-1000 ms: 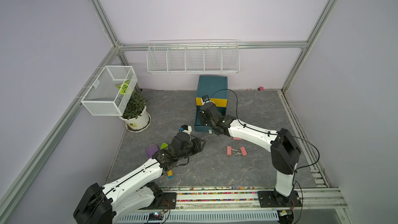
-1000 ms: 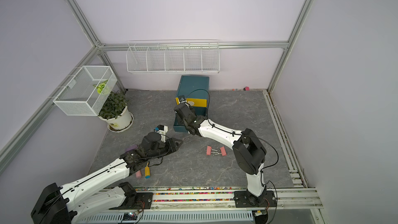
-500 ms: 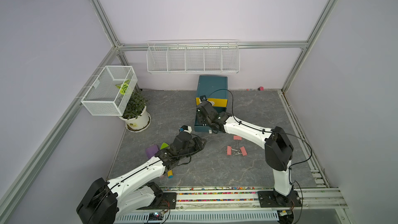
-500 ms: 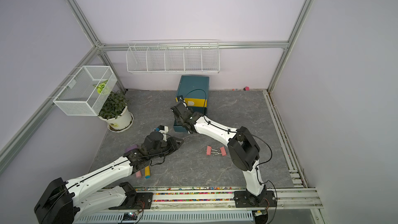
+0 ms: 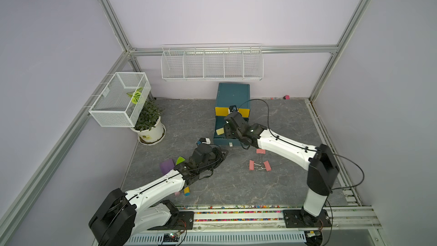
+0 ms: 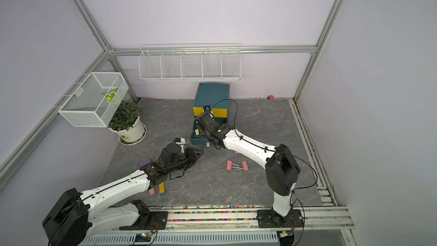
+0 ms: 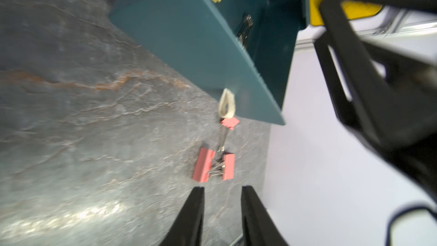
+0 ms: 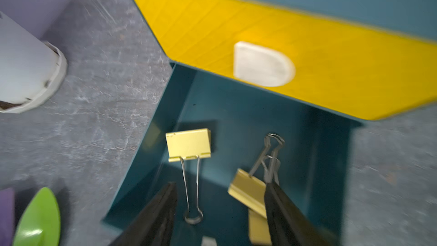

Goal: Put the binder clips in the drawer according to color
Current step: Place the binder clip in the drawer, then close the drawer in the storage box.

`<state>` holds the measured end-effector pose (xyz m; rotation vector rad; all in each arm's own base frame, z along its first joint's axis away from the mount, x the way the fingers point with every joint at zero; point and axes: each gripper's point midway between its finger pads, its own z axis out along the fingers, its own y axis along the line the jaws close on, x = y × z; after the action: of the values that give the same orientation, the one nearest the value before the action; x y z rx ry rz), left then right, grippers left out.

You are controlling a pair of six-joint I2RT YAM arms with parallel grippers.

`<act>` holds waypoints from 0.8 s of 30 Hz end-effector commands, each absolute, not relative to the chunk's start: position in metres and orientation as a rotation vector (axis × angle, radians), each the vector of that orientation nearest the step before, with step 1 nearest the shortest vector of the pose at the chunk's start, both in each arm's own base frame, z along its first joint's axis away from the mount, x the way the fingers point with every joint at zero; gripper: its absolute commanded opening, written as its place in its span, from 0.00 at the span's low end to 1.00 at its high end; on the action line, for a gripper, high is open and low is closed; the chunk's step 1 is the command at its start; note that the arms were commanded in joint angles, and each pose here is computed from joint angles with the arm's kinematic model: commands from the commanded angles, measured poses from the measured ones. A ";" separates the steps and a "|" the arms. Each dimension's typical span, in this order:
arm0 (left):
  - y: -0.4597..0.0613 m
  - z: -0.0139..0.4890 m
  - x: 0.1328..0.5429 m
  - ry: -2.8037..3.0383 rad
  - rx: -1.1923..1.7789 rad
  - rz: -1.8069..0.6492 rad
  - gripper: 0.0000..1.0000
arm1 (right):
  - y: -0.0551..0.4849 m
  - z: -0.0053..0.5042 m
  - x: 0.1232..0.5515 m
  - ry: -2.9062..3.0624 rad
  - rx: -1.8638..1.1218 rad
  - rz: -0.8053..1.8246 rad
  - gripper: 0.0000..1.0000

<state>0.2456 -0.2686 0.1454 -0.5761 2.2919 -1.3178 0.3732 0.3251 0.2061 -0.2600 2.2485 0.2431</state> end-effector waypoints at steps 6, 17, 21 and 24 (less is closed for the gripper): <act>-0.285 0.138 0.263 2.181 -0.784 -1.490 0.31 | 0.242 0.233 0.347 2.212 -0.026 0.367 0.62; -0.289 0.129 0.283 2.112 -0.880 -1.499 0.34 | 0.196 0.195 0.296 2.360 0.015 0.507 0.61; -0.297 0.128 0.294 2.086 -0.892 -1.553 0.34 | 0.192 0.188 0.272 2.378 -0.003 0.582 0.60; -0.304 0.124 0.297 2.097 -0.897 -1.568 0.33 | 0.185 0.186 0.256 2.387 -0.010 0.607 0.59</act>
<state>0.2860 -0.2933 0.1040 -0.9086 2.1645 -1.4796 0.2734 0.1858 0.1867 -0.0065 2.3626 0.5386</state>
